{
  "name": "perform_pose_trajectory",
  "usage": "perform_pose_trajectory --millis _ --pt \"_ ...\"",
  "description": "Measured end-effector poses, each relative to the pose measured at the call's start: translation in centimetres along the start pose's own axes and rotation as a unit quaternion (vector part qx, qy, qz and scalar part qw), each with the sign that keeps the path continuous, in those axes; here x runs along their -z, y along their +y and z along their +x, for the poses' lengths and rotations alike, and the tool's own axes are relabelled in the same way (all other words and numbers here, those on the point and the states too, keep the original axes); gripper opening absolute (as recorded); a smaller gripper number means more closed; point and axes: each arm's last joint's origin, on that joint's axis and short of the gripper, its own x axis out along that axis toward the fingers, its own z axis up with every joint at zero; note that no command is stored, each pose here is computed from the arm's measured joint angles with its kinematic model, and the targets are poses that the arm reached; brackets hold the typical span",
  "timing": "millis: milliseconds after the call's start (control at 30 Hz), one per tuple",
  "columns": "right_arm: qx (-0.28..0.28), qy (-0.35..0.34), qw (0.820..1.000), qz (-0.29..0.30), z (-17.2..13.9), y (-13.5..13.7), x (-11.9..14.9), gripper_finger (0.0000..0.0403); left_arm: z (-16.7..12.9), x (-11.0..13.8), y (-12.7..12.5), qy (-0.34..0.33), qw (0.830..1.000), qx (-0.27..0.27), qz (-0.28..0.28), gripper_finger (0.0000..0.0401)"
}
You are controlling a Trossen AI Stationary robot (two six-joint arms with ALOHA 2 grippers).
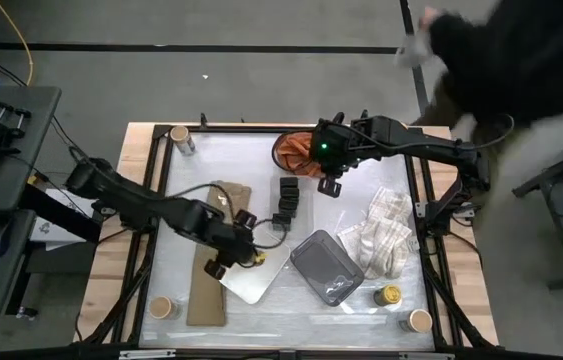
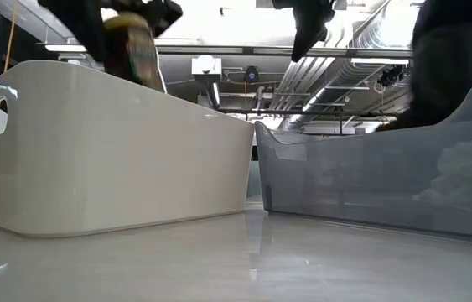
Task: Sort spices by type
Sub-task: Put the top left yellow seasoning bottle into the white bin, then put the bottom yellow seasoning bottle into the white bin
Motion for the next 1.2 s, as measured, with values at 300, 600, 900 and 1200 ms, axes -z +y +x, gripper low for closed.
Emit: perform_pose_trajectory --millis 300,600,900,1200 --pt "-0.029 -0.015 0.997 0.073 -2.5 4.4 1.3 0.0000 3.6 -0.1 0.6 0.060 0.997 -0.017 0.046 0.0206" --pt "-0.015 -0.027 0.989 0.147 -4.6 9.4 3.4 0.0000 4.3 0.0 0.6 0.070 0.995 -0.009 0.069 0.0211" --pt "0.011 -0.041 0.988 0.146 -5.3 11.5 4.6 0.0000 4.3 -0.2 0.7 0.060 0.995 -0.010 0.084 0.0242" --pt "0.025 -0.015 0.994 0.107 -5.5 11.9 5.5 0.0000 4.2 -0.5 0.9 0.044 0.998 -0.020 0.047 0.0279"
